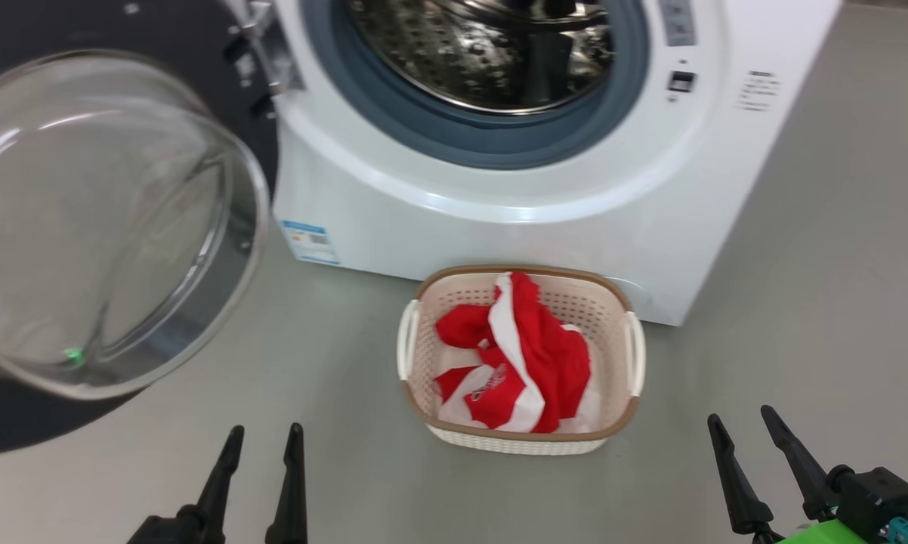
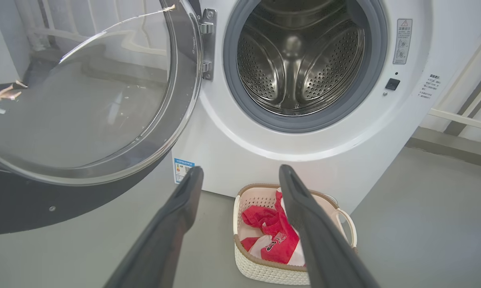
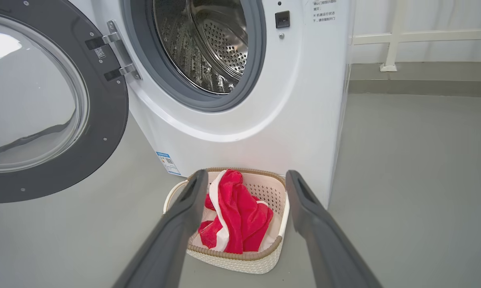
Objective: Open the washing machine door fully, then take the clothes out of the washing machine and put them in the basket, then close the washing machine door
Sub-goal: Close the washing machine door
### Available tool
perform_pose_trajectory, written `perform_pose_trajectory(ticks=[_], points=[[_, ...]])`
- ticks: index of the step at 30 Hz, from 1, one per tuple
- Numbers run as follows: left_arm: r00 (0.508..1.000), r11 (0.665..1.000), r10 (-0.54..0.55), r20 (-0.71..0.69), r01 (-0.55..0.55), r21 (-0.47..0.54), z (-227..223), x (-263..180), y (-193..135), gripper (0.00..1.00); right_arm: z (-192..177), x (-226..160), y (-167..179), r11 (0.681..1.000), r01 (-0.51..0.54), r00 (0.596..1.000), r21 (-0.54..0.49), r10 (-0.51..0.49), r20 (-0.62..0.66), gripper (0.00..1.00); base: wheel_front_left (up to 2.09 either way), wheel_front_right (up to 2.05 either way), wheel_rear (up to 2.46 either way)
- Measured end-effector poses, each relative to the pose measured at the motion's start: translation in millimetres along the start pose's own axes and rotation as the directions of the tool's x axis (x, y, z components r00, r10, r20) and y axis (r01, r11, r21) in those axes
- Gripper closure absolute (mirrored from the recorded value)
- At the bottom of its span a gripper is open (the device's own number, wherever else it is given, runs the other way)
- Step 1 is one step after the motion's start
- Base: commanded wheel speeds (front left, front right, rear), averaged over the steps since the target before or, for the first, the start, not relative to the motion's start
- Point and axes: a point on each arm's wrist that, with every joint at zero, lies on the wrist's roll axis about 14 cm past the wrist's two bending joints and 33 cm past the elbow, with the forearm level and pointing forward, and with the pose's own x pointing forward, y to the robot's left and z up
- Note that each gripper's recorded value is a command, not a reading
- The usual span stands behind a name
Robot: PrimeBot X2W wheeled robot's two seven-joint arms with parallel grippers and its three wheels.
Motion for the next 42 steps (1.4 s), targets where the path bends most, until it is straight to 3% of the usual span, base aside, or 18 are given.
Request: perform_pose_trajectory(ticks=[11, 23, 41, 42], points=[[0.988, 0.988, 0.15, 0.019, -0.15, -0.032, 7, -32, 35, 0.0, -12, 23, 46, 0.989, -0.151, 0.988, -0.007, 0.15, -0.044, 0.0, 0.0, 0.0, 0.0], [0.959, 0.958, 0.282, 0.035, -0.28, -0.056, 9, -73, 65, 0.0, -27, 18, 94, 0.956, -0.292, 0.952, -0.008, 0.29, -0.1, 0.0, 0.0, 0.0, 0.0], [0.95, 0.948, 0.31, 0.028, -0.307, -0.09, 8, -80, 68, 0.0, -31, 16, 99, 0.95, -0.312, 0.944, -0.008, 0.309, -0.114, 0.0, 0.0, 0.0, 0.0], [0.95, 0.947, 0.311, 0.028, -0.308, -0.097, 8, -80, 68, 0.09, -31, 16, 99, 0.95, -0.312, 0.944, -0.008, 0.309, -0.114, 0.0, 0.0, 0.0, 0.0]])
